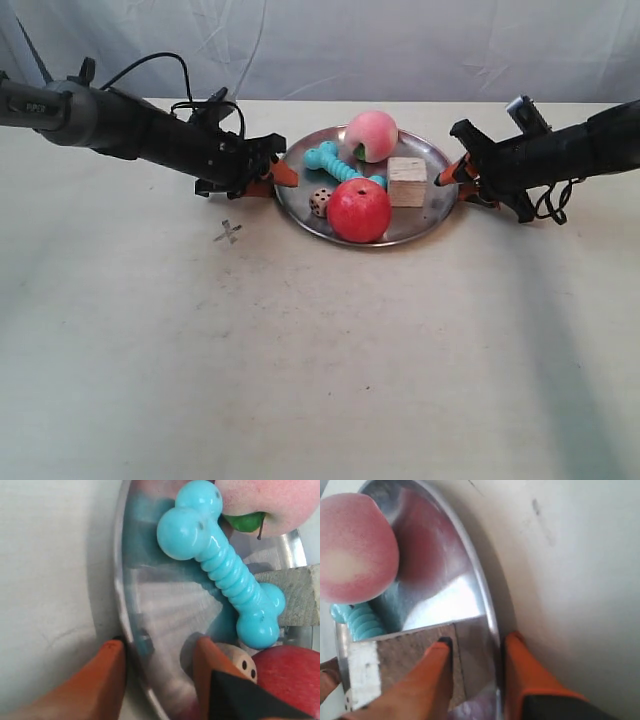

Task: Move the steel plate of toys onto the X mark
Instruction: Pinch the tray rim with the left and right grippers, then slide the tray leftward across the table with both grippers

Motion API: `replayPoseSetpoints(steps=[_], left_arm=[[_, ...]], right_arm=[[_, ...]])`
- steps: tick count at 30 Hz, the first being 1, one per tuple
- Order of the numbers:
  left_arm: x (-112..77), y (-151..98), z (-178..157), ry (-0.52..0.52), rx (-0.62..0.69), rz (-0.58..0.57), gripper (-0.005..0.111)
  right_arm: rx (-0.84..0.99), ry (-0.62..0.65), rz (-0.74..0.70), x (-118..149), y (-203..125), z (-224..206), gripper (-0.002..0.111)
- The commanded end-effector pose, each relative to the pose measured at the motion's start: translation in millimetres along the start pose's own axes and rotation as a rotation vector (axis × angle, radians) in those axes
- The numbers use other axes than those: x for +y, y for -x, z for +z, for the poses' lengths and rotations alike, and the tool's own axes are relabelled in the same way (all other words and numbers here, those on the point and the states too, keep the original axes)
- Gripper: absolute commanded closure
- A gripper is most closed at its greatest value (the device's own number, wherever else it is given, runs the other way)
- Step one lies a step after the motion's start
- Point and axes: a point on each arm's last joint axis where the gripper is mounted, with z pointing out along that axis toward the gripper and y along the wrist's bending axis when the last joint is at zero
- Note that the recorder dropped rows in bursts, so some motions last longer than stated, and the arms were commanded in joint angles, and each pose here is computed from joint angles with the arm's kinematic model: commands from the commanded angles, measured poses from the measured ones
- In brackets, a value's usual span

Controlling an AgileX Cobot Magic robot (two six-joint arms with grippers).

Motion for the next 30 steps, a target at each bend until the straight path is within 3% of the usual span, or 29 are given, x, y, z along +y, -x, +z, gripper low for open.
replayPoseSetpoints(steps=[1,2,7,14,25,30], left_arm=[[3.9,-8,7,0.002,0.04,0.004,0.083],[3.6,-8,7,-0.001,0.043,0.004,0.087],[-2.8,-11,6,-0.056,0.079,-0.003,0.107],[-22.2,2,-5,-0.114,0.129,0.059,0.107],[-36.5,10,-30,-0.001,0.22,0.119,0.107],[-31.4,15,-49,0.003,0.24,0.07,0.107]], right_arm=[[0.077,-0.044,-0.056,-8,-14,13,0.103],[0.084,-0.044,-0.063,-7,-15,14,0.109],[0.118,-0.027,-0.07,-5,-19,14,0.109],[0.133,0.019,-0.088,9,-18,4,0.109],[0.149,0.115,-0.126,41,-19,-18,0.109],[0.184,0.141,-0.163,61,-30,-16,0.109]])
